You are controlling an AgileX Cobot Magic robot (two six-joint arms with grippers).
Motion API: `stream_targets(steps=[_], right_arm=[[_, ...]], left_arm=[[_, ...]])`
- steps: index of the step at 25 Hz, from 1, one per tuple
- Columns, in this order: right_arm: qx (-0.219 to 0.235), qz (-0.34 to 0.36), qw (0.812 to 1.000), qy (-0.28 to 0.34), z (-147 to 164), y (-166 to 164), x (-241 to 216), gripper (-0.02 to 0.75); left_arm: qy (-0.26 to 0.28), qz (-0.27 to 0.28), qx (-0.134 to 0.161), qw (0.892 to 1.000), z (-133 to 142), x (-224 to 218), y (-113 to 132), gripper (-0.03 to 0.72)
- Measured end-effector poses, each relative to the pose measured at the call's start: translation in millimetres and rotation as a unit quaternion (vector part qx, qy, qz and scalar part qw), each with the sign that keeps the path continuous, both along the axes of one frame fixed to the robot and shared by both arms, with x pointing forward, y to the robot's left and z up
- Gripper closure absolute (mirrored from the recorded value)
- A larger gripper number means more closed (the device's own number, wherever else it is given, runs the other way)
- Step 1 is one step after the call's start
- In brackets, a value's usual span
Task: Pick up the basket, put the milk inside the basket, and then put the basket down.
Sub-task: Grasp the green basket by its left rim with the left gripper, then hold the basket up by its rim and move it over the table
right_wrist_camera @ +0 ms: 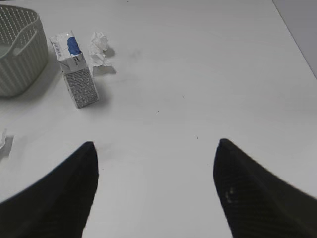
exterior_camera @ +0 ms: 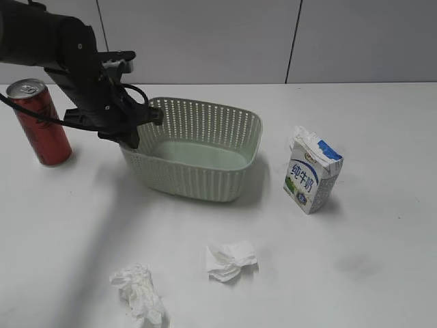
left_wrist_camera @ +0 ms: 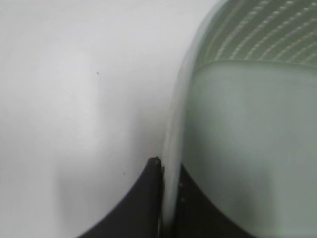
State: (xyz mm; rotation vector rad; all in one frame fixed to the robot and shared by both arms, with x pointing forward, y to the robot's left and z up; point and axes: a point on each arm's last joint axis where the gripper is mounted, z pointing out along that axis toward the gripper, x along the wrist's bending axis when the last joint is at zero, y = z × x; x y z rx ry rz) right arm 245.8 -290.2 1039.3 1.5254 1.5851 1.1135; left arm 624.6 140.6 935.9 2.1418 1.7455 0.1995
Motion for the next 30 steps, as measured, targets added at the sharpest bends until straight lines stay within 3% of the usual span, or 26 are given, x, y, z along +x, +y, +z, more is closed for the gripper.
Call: stream_targets(steps=[9, 19, 25, 30], right_arm=[[0.0, 0.0, 1.0, 0.0, 0, 0, 0, 0.183], [0.0, 0.0, 1.0, 0.0, 0, 0, 0, 0.183], [0.001, 0.0, 1.0, -0.01, 3, 0, -1, 0.181], [0.019, 0.0, 0.996, -0.087, 33, 1, 8, 0.078]], left_arm=[[0.03, 0.04, -0.002, 0.999, 5, -6, 3, 0.685], [0.028, 0.046, -0.008, 0.999, 44, -20, 8, 0.685], [0.027, 0.047, -0.01, 0.998, 48, -21, 8, 0.685], [0.028, 0.047, -0.009, 0.998, 48, -21, 8, 0.685]])
